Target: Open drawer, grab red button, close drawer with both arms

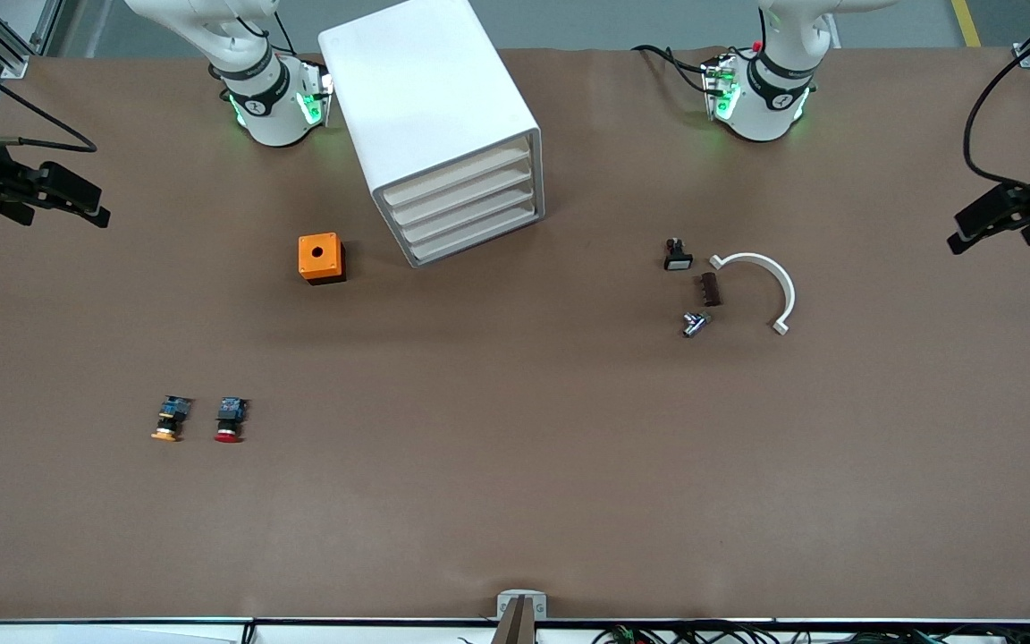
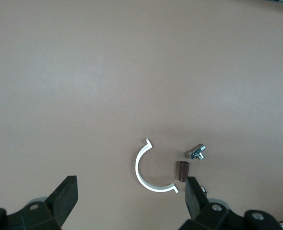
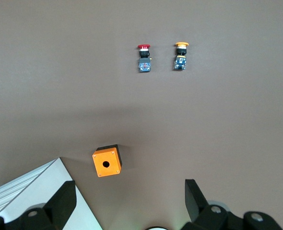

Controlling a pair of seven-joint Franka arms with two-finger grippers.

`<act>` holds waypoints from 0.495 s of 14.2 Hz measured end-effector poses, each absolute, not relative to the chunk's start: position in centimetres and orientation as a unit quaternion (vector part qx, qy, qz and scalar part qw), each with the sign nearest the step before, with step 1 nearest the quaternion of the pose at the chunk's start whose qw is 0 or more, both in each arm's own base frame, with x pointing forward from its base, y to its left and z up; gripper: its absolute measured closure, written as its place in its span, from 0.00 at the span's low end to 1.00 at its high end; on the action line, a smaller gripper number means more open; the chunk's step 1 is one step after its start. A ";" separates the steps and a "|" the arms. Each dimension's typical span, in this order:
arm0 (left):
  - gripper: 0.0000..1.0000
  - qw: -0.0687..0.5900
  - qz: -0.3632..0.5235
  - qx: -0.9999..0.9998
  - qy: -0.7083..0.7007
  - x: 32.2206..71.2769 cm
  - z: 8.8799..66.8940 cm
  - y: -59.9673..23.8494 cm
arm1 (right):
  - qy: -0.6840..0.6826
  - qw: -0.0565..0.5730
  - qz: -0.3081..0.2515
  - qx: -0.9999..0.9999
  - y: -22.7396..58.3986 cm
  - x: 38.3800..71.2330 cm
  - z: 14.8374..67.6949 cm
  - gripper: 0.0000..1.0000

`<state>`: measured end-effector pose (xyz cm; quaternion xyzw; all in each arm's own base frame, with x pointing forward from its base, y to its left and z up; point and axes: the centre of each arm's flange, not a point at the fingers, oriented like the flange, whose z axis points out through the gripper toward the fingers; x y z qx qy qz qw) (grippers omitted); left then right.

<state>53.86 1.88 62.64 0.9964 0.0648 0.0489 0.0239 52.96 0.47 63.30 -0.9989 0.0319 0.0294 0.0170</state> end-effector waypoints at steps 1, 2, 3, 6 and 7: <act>0.01 0.024 0.055 0.996 0.065 53.9 63.3 1.9 | 0.032 0.017 0.029 -0.999 0.5 53.0 63.3 0.00; 0.01 0.024 0.061 0.996 0.064 54.0 63.8 1.9 | 0.032 0.017 0.027 -0.999 0.5 53.0 63.3 0.00; 0.01 0.024 0.066 0.996 0.063 54.2 64.3 1.7 | 0.032 0.017 0.025 -0.999 0.5 53.1 63.3 0.00; 0.01 0.024 0.069 0.996 0.052 54.9 64.5 0.6 | 0.032 0.017 0.021 -0.999 0.5 53.2 63.2 0.00; 0.01 0.024 0.067 0.996 0.048 55.0 64.3 0.1 | 0.032 0.017 0.018 -0.999 0.5 53.3 63.2 0.00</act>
